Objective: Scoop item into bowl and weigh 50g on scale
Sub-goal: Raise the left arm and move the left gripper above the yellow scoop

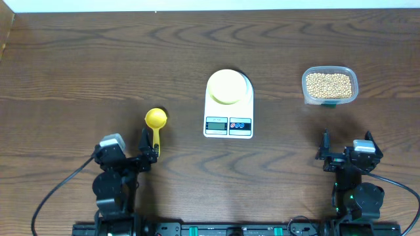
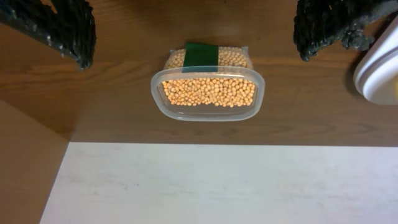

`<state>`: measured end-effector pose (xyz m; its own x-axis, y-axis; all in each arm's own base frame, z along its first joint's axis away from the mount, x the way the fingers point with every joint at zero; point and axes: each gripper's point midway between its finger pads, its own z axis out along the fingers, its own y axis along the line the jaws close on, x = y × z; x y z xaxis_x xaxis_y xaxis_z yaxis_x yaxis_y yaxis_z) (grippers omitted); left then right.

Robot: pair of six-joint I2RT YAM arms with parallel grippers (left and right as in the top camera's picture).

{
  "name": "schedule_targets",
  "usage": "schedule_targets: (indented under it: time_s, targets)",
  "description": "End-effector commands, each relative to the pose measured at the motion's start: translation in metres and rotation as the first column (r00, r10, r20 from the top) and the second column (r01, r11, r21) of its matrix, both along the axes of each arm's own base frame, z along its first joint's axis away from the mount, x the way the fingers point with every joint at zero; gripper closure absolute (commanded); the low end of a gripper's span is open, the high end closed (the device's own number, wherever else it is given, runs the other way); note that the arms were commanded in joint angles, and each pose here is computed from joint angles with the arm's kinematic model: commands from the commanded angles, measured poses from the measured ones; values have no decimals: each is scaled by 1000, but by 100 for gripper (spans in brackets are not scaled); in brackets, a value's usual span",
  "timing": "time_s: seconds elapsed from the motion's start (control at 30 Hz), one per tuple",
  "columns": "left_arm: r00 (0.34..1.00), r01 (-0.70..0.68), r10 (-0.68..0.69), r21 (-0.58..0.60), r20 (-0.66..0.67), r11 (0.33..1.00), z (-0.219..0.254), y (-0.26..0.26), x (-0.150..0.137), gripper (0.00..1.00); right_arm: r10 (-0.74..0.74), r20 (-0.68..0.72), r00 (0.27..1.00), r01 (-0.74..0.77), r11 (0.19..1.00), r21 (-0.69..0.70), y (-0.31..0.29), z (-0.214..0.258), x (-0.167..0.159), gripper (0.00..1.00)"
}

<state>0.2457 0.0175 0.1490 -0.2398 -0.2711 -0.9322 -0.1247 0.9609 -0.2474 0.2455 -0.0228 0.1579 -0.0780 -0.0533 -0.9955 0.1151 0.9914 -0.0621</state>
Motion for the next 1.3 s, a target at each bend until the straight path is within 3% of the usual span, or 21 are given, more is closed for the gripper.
schedule_targets:
  time_s: [0.0, 0.67, 1.27]
  targets:
    - [1000, 9, -8, 11, -16, 1000, 17, -1, 5, 10, -7, 3, 1000, 7, 1000, -3, -1, 0, -1, 1]
    - [913, 28, -26, 0, -408, 1000, 17, 3, 39, 10, -7, 3, 1000, 7, 1000, -3, -1, 0, -1, 1]
    - [826, 10, 12, 36, -563, 999, 41, 13, 41, 10, -7, 3, 1000, 7, 1000, -3, -1, 0, -1, 1]
